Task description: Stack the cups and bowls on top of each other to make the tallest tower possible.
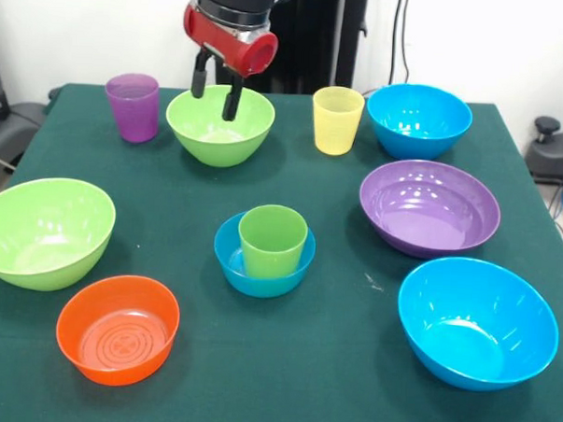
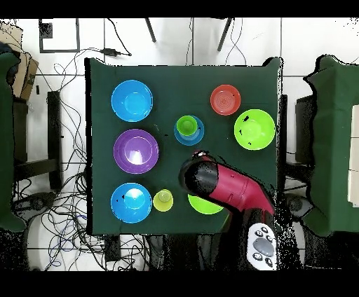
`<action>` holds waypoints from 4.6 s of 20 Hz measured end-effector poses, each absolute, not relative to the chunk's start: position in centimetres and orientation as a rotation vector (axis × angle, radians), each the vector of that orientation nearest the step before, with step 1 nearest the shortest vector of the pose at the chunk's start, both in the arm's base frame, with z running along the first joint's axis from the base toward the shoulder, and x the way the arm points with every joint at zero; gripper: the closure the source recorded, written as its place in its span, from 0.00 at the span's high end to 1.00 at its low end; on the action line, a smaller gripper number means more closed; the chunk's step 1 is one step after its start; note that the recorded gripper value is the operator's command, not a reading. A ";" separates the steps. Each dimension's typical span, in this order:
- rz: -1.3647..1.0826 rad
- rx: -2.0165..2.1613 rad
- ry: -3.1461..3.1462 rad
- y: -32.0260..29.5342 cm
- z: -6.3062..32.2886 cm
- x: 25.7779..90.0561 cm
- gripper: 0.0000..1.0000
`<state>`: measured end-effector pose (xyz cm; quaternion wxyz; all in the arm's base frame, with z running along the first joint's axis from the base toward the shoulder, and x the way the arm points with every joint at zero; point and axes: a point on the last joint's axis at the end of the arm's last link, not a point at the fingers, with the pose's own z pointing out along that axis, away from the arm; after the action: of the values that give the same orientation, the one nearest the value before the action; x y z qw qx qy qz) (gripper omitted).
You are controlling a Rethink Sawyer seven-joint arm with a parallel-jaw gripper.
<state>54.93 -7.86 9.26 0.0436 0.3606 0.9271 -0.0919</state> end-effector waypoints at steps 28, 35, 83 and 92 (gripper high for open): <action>-0.287 1.024 2.869 -3.8 4.3 54.7 1.00; -0.303 1.020 2.867 -4.3 1.8 53.9 1.00; -0.316 1.056 2.821 -5.0 7.3 54.7 1.00; -0.324 1.156 2.789 -7.9 6.6 52.1 1.00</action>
<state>52.09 -7.94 6.65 0.0528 0.3801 0.9172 -0.1067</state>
